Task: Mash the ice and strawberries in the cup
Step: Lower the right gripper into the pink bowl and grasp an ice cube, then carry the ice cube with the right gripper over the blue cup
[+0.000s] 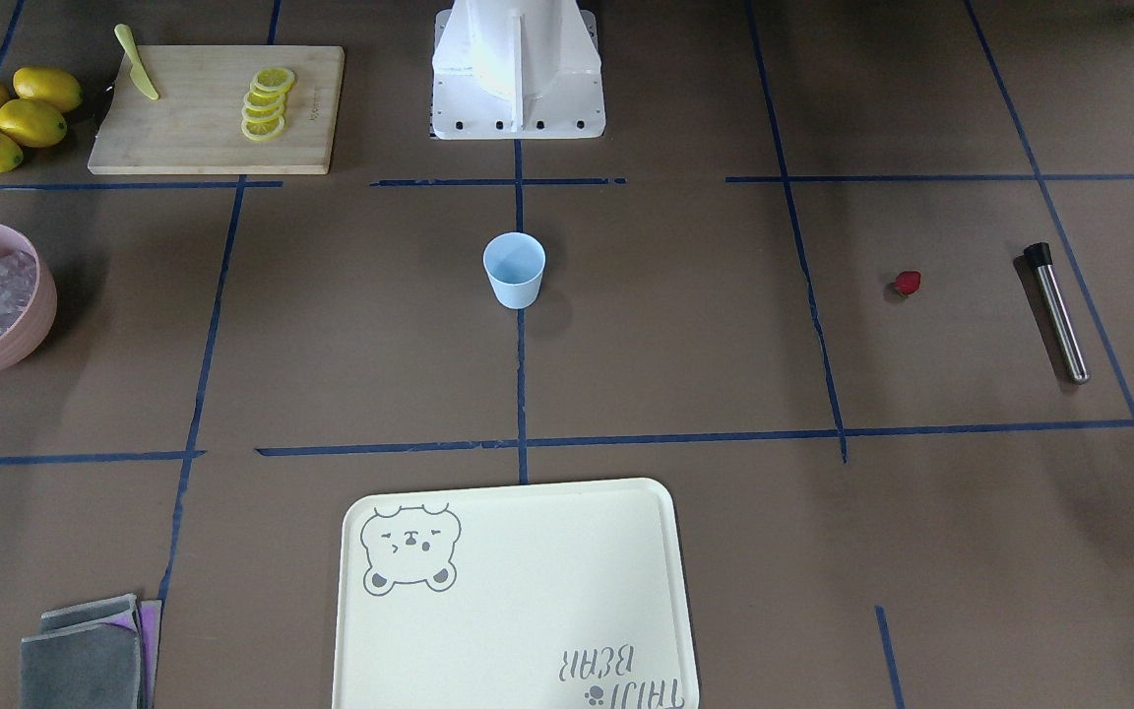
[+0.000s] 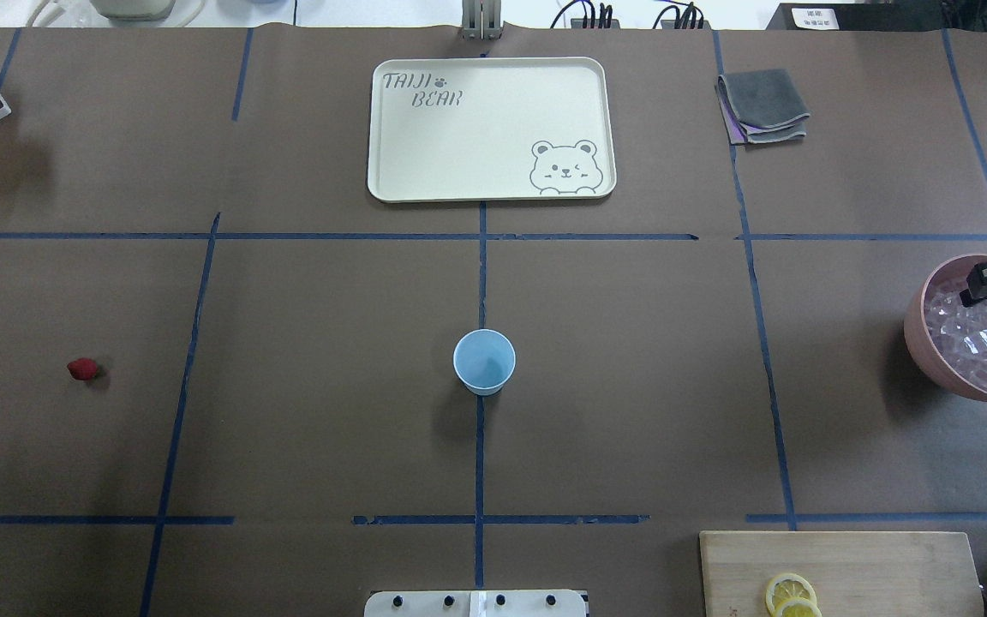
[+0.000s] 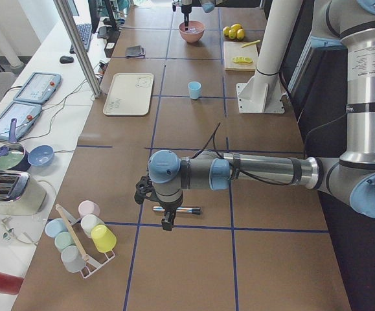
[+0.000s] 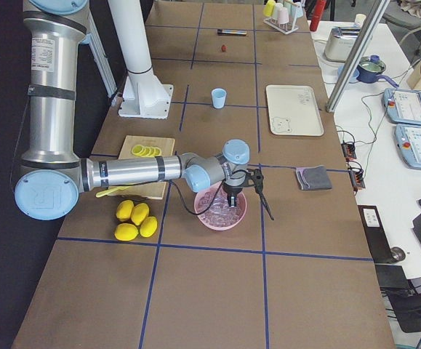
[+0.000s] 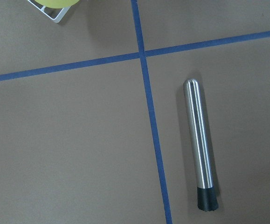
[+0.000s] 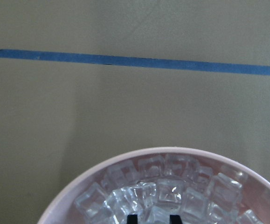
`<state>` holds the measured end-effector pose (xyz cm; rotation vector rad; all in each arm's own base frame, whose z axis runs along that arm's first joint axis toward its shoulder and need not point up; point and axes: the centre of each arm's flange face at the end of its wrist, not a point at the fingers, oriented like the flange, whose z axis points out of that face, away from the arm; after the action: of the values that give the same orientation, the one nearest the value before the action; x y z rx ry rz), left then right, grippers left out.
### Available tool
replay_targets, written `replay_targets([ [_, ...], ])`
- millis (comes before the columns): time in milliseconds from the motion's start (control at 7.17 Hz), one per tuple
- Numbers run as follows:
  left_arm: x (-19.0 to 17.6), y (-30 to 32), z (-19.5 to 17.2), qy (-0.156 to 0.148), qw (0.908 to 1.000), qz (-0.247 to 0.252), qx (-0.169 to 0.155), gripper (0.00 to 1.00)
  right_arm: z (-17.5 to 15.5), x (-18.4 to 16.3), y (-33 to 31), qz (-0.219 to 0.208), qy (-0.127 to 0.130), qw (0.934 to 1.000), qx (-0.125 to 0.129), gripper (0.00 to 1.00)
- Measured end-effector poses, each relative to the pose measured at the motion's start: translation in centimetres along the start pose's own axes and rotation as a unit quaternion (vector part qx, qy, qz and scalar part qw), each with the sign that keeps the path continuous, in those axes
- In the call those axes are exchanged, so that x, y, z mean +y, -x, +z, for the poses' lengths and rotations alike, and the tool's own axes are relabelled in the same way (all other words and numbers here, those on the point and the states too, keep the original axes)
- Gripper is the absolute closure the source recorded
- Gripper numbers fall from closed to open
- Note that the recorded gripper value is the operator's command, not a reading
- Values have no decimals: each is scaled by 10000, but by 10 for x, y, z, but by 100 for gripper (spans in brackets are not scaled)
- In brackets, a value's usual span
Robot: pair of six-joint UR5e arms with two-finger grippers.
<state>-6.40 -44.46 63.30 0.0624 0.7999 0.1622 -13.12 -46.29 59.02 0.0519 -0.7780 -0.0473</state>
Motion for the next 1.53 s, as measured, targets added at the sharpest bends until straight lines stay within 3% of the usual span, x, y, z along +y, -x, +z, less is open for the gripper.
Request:
replay_targets([
  [419, 0, -1, -1, -6, 10000, 6, 6, 0, -54, -10, 28, -186, -470, 9985, -229, 91],
  [698, 0, -1, -1, -7, 10000, 2, 9, 0, -89, -36, 74, -332, -836, 9947, -491, 100],
  [837, 0, -1, -1, -8, 10000, 3, 11, 0, -101, -48, 110, -201, -911, 9934, -673, 100],
  [1116, -1, -2, -1, -13, 10000, 10, 15, 0, -110, -67, 225, 38, -833, 9931, -825, 100],
  [1535, -2, -3, -2, -24, 10000, 30, 16, 0, -99, -38, 422, 279, -692, 9960, -497, 100],
])
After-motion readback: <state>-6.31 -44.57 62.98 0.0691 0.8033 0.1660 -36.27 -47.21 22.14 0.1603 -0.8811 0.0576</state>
